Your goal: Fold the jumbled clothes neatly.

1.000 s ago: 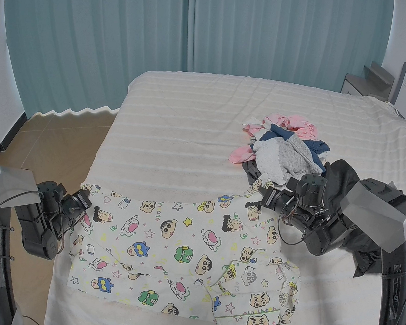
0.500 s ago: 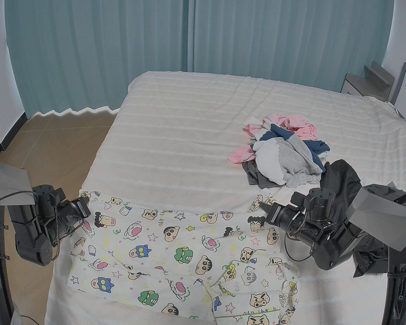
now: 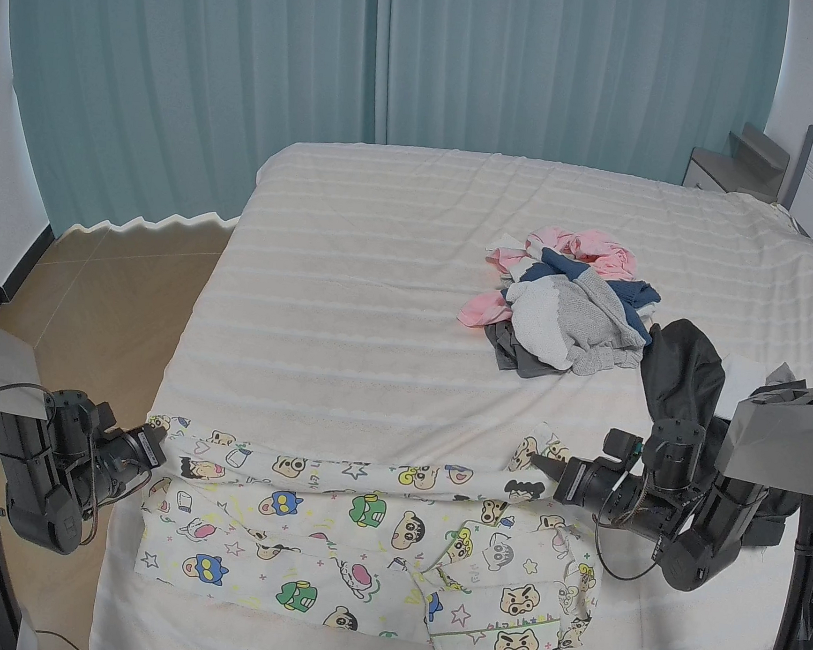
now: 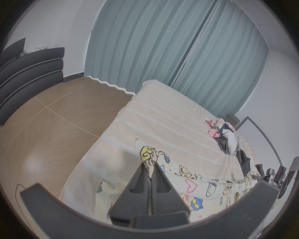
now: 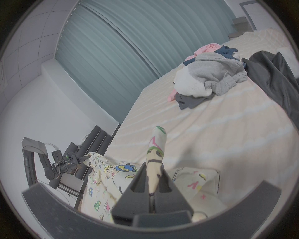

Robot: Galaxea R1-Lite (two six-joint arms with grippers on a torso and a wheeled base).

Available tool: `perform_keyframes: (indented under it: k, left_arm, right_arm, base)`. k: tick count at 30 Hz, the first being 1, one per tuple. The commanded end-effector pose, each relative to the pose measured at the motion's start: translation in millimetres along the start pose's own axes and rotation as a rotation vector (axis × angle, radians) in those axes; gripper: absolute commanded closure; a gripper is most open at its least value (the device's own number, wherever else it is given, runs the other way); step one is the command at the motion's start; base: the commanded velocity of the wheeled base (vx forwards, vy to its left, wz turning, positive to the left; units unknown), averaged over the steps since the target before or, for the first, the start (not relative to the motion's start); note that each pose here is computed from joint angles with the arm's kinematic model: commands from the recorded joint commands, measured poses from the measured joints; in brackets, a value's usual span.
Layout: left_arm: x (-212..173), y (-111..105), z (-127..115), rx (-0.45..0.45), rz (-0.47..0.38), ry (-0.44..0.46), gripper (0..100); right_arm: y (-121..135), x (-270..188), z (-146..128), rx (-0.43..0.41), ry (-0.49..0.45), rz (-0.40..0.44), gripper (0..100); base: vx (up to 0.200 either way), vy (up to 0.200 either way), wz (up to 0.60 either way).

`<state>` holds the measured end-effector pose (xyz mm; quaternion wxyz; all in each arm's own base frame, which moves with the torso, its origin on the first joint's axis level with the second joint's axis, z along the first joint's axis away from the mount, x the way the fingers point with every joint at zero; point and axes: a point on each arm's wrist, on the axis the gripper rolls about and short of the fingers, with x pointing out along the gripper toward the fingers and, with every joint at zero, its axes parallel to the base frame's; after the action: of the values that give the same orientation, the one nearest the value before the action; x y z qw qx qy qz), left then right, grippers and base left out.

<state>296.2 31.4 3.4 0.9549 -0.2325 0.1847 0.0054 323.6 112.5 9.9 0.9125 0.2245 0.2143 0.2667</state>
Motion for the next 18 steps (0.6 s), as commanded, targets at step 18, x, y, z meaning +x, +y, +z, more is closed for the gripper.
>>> perform_keyframes:
  k: [18]
  left_arm:
    - [-21, 20, -49, -0.022, 0.073, 0.238, 100]
  right_arm:
    - [-20, -23, -61, -0.009, 0.248, -0.025, 100]
  base:
    - [0.000, 0.000, 0.00]
